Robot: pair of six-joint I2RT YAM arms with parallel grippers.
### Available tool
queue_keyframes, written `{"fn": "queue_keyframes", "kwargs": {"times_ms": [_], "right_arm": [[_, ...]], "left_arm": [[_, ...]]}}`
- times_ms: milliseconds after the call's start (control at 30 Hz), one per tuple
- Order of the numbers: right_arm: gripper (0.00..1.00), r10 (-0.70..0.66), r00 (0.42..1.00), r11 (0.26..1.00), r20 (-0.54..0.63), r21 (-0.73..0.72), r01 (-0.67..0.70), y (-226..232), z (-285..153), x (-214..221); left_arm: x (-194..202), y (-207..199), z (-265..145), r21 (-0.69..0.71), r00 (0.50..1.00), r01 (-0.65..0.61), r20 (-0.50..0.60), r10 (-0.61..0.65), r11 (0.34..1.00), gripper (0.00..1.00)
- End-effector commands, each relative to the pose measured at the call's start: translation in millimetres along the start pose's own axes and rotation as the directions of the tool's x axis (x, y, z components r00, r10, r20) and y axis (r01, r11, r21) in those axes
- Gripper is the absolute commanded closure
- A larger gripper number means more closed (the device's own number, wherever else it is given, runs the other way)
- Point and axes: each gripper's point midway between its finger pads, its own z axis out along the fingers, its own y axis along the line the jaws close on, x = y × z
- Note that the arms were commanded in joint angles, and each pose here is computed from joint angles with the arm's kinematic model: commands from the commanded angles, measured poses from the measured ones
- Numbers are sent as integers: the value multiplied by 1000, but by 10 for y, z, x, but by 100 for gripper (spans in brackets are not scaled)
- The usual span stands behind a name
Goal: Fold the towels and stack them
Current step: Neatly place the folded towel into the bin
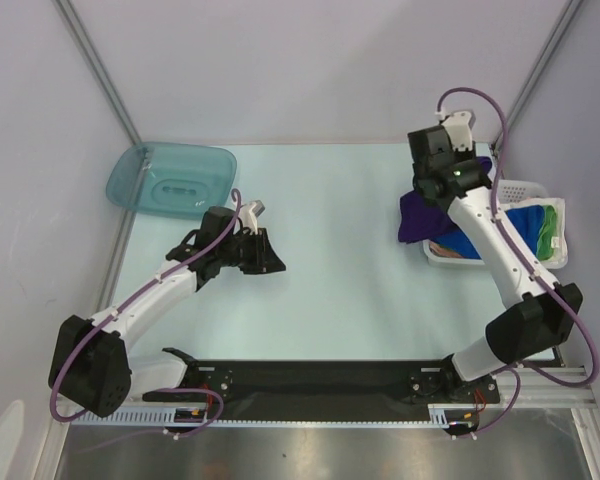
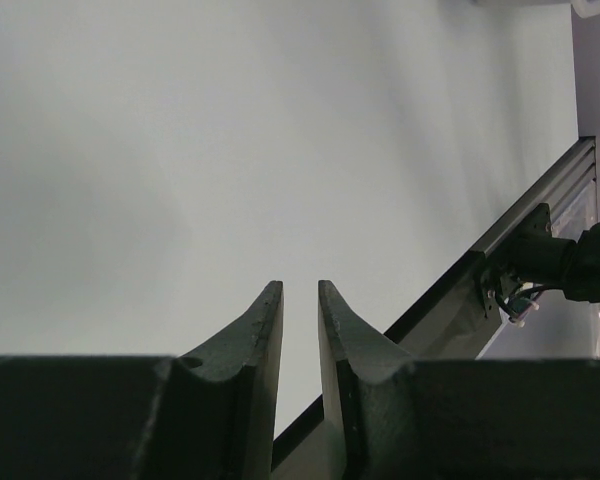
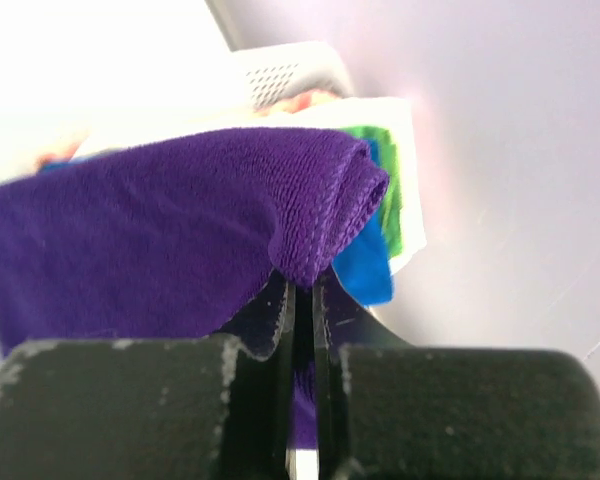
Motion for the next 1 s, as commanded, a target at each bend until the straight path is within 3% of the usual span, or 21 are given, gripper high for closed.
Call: {"fn": "queue_keyframes", "kwargs": {"times_ms": [0, 233, 400, 433, 500, 533, 600, 633, 733, 967], "right_arm": [[100, 125, 991, 991, 45, 37, -126, -473, 37, -207], [100, 212, 977, 977, 5, 38, -212, -845, 379, -64], [98, 269, 962, 962, -41, -28, -270, -695, 585, 69], [95, 270, 960, 962, -73, -12, -271, -688, 685, 203], [73, 302, 948, 953, -105, -4, -304, -628, 795, 335], [54, 304, 943, 952, -139, 10, -305, -600, 873, 491], [39, 341, 922, 939, -181, 29, -342, -534, 965, 638], [23, 355, 913, 934, -203, 24, -358, -496, 987, 694], [3, 406, 878, 909, -252, 10, -417, -394, 1038, 796], [0, 480, 841, 845, -249, -127, -520, -177, 905, 714]], "left_arm": [[-45, -95, -15, 45, 999, -40, 26, 39, 998, 75], [-41, -83, -6, 41, 999, -38, 25, 37, 998, 75], [-14, -73, 13, 44, 999, -32, 13, 31, 999, 75], [-12, -70, 18, 44, 999, -30, 13, 30, 999, 75], [-2, -67, 18, 45, 1000, -29, 10, 28, 999, 75], [-8, -69, 16, 44, 999, -30, 13, 30, 999, 75], [7, -54, 22, 41, 1000, -29, 9, 28, 999, 75], [8, -49, 25, 39, 1000, -28, 8, 28, 999, 75], [14, -41, 40, 38, 1000, -24, 4, 24, 999, 75], [-4, -33, 56, 33, 1000, -19, 8, 19, 999, 75]]}}
